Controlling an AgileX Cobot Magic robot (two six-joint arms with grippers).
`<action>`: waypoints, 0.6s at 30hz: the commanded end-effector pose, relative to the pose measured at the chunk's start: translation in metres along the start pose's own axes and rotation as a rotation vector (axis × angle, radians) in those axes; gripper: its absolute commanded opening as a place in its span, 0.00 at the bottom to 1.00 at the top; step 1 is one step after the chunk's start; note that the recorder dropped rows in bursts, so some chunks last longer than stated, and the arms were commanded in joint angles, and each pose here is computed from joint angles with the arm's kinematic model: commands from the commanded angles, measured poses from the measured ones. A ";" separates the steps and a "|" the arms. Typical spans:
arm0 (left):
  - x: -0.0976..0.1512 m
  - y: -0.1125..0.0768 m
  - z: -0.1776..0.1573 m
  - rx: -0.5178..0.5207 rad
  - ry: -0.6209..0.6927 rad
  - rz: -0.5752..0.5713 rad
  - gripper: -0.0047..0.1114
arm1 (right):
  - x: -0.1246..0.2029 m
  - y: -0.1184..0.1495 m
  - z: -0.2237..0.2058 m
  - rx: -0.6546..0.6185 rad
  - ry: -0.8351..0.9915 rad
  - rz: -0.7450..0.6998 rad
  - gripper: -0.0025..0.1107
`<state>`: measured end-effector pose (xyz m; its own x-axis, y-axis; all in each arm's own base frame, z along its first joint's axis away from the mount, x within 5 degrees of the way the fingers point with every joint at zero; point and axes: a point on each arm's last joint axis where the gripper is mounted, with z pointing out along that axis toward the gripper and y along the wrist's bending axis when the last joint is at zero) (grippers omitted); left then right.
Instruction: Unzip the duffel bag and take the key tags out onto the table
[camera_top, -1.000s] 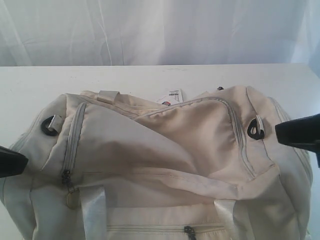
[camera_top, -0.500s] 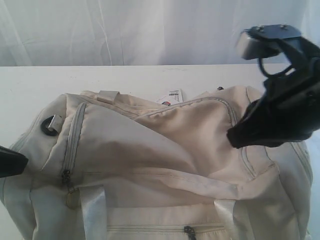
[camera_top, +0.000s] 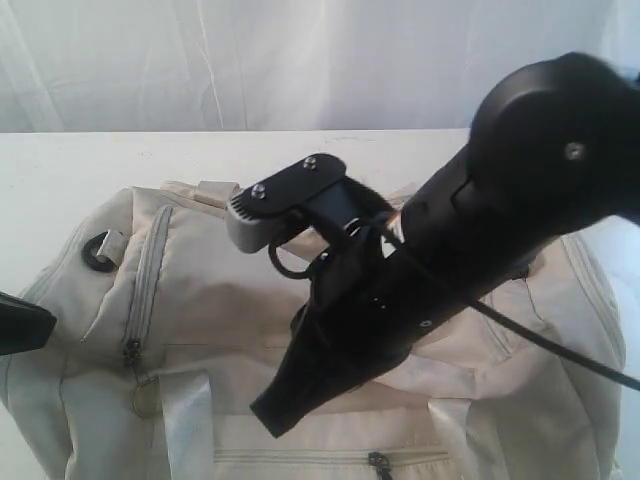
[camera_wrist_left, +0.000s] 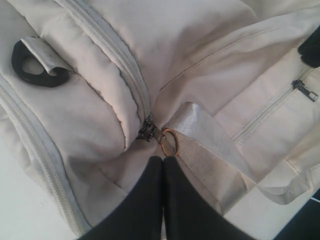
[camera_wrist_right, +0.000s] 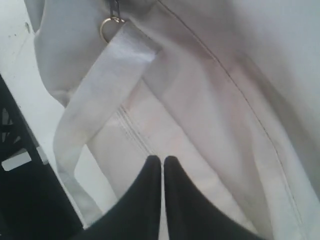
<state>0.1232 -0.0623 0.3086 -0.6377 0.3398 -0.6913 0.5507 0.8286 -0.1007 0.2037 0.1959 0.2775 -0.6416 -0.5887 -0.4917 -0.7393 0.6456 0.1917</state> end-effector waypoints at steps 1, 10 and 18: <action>0.001 -0.002 0.000 0.018 0.004 -0.005 0.04 | -0.002 -0.004 0.021 -0.007 0.036 -0.018 0.22; 0.001 -0.002 0.000 0.018 0.004 -0.005 0.04 | -0.014 0.013 0.052 -0.206 -0.038 0.080 0.58; 0.004 0.004 0.000 -0.054 0.034 -0.052 0.04 | -0.013 0.030 0.088 -0.199 -0.018 0.044 0.58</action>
<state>0.1240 -0.0599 0.3077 -0.6490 0.3362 -0.6824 0.5290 0.8441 -0.0873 0.2078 0.2583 0.2217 -0.6818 -0.5514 -0.4808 -0.7294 0.5626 0.3891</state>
